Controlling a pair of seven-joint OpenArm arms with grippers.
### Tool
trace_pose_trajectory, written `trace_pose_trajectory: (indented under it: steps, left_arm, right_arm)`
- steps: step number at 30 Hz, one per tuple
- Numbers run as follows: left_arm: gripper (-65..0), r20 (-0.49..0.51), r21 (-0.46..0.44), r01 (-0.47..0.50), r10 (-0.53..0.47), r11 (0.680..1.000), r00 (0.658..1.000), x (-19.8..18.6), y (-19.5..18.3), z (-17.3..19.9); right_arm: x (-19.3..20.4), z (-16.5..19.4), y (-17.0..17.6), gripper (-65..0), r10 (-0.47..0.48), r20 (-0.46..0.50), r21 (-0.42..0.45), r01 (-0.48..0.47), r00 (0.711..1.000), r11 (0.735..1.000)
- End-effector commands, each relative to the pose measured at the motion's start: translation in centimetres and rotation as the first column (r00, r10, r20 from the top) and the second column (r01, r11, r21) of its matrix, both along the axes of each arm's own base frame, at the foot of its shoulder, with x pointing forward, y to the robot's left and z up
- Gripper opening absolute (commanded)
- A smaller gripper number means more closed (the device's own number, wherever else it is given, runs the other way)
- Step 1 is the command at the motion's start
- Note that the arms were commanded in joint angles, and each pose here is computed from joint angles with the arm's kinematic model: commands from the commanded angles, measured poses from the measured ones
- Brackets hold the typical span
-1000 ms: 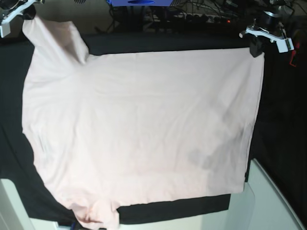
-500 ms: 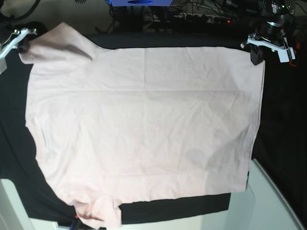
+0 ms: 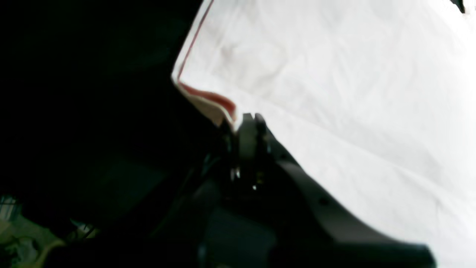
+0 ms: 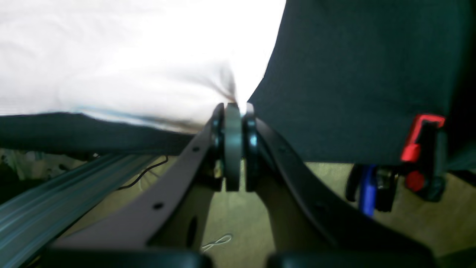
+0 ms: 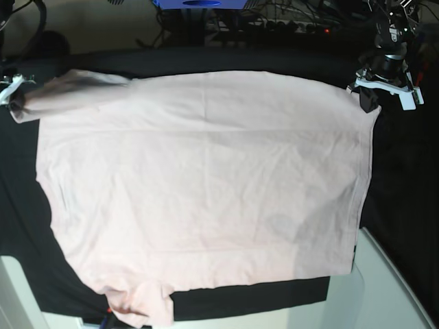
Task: Fold the T-shirt properly
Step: 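Lower the held edge back onto the table with both grippers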
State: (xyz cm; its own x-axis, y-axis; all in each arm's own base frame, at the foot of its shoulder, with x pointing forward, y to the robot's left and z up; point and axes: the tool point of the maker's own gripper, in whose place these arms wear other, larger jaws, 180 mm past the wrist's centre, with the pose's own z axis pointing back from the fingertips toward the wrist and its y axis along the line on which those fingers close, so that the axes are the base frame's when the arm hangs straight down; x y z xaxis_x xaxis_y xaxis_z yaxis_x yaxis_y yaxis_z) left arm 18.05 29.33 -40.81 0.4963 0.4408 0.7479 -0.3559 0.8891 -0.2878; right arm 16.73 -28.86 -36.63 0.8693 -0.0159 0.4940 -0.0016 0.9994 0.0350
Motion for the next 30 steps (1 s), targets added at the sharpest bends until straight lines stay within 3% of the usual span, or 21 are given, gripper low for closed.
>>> trace_pose_trajectory:
  steps: [1, 8, 17, 23, 30]
  left_arm:
    - [-65.0, 0.051, 0.013, 0.002, -0.003, 1.0, 0.999, 1.1, 0.4, 1.3]
    - [-65.0, 0.084, 0.008, -0.016, 0.015, 1.0, 0.996, 2.7, 0.5, 1.8]
    - [-65.0, 0.098, -0.012, -0.041, 0.041, 0.999, 0.994, 4.0, 0.9, 1.5]
    - [-65.0, 0.109, -0.026, -0.052, 0.054, 0.998, 0.993, 5.1, 1.1, 1.2]
    - [-65.0, 0.125, -0.048, -0.064, 0.069, 0.997, 0.99, 6.6, 1.2, 0.9]
  right_arm:
    - [1.0, 1.1, -0.7, -65.0, -0.016, 0.04, -0.012, 0.017, 0.999, 1.0]
    - [3.5, 1.5, -1.2, -65.0, -0.056, 0.087, 0.023, 0.055, 0.995, 0.998]
    - [6.8, 0.2, -0.5, -65.0, -0.055, 0.073, 0.107, 0.047, 0.996, 0.993]
    - [8.6, 1.5, -1.1, -65.0, -0.056, 0.115, 0.1, 0.045, 0.992, 0.994]
    - [9.4, 0.5, -2.4, -65.0, -0.08, 0.087, 0.134, 0.068, 0.993, 0.989]
